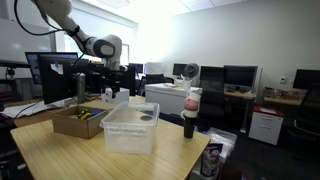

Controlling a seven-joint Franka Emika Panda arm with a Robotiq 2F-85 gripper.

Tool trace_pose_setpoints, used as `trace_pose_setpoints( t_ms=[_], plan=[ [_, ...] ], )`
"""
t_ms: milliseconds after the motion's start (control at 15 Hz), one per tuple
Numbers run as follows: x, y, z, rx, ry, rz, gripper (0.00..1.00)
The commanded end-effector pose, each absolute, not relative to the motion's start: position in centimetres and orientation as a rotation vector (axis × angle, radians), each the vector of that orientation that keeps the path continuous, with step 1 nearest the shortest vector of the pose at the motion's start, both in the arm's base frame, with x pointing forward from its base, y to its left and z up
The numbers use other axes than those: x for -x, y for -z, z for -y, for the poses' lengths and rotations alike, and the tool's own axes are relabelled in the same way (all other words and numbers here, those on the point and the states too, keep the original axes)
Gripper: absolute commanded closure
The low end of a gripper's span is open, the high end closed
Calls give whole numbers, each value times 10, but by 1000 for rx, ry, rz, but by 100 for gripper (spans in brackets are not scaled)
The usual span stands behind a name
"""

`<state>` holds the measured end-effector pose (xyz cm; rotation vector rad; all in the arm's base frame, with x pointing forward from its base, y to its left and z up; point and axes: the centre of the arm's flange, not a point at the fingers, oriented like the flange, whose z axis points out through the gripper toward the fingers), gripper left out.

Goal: Close the lid of the cardboard box

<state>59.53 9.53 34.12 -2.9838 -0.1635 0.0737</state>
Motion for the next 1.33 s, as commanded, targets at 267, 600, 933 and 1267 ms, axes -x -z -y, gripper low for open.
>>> trace_pose_setpoints(
  t_ms=[267,600,933,1267],
  plan=[
    [-662,-311,-141,2946,-40,494,0],
    [-682,-299,-158,2945,38,582,0],
    [-698,-290,-172,2920,120,610,0],
    [-707,-276,-186,2898,157,649,0]
  ],
)
